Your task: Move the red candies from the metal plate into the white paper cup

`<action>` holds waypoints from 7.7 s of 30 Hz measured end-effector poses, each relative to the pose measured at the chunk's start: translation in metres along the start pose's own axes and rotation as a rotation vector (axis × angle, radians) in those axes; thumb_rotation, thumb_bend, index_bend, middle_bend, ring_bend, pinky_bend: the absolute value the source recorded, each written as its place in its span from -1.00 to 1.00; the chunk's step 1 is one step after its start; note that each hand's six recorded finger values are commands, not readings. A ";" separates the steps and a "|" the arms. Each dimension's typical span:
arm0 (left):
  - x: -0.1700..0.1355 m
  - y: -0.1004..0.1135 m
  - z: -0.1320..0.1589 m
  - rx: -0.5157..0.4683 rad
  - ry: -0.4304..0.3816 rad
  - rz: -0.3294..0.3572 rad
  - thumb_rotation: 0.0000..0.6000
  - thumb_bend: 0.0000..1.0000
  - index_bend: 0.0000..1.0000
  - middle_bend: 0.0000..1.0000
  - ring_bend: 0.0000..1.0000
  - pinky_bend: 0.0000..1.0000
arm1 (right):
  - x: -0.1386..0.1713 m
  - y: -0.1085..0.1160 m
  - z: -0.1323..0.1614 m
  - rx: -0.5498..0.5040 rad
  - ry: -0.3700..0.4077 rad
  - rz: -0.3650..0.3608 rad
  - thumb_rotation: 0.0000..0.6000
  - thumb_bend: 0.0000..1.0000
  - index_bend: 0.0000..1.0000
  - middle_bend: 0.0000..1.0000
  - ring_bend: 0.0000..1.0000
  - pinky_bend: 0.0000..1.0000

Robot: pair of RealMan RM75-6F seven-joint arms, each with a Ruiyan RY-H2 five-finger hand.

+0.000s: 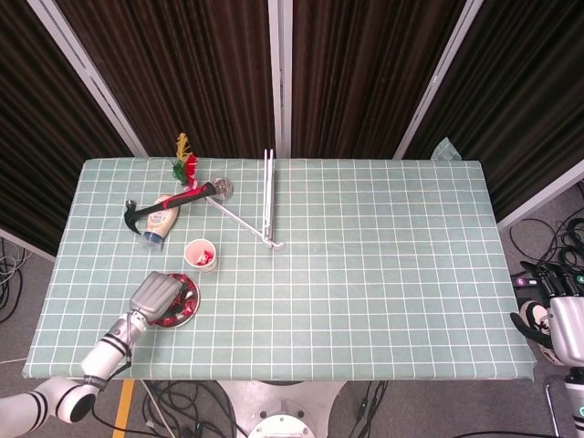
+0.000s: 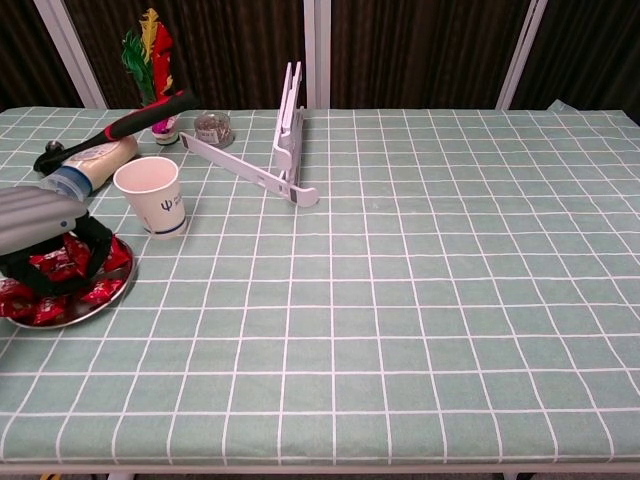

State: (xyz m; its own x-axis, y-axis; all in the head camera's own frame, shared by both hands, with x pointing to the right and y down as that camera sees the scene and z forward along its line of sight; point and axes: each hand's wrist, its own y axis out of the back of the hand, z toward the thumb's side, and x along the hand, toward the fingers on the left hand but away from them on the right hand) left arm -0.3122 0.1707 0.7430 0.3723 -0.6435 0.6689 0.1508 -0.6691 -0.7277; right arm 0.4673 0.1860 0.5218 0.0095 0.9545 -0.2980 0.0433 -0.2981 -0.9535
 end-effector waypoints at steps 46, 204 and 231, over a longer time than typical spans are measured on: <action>0.076 0.101 0.023 -0.099 -0.048 0.102 1.00 -0.27 0.20 0.29 0.93 1.00 | -0.001 -0.001 -0.008 0.001 -0.019 0.008 1.00 -0.78 -0.66 -0.46 -0.66 -0.17; 0.058 0.099 0.000 -0.119 -0.038 0.123 1.00 -0.07 0.07 0.12 0.89 1.00 | 0.003 0.003 -0.007 -0.002 -0.027 -0.001 1.00 -0.78 -0.66 -0.41 -0.62 -0.09; -0.044 0.076 -0.061 -0.103 0.137 0.181 1.00 -0.45 0.00 0.54 0.85 1.00 | 0.000 0.002 0.000 -0.010 0.003 -0.004 1.00 -0.78 -0.66 -0.40 -0.62 -0.09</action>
State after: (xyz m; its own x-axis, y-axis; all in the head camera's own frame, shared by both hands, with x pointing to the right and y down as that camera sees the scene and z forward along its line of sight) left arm -0.3733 0.1256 0.6670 0.2555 -0.7959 0.5489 -0.0037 -0.5685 -0.8226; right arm 0.4673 0.1851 0.5196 0.0123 0.9557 -0.2941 0.0532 -0.2944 -0.9542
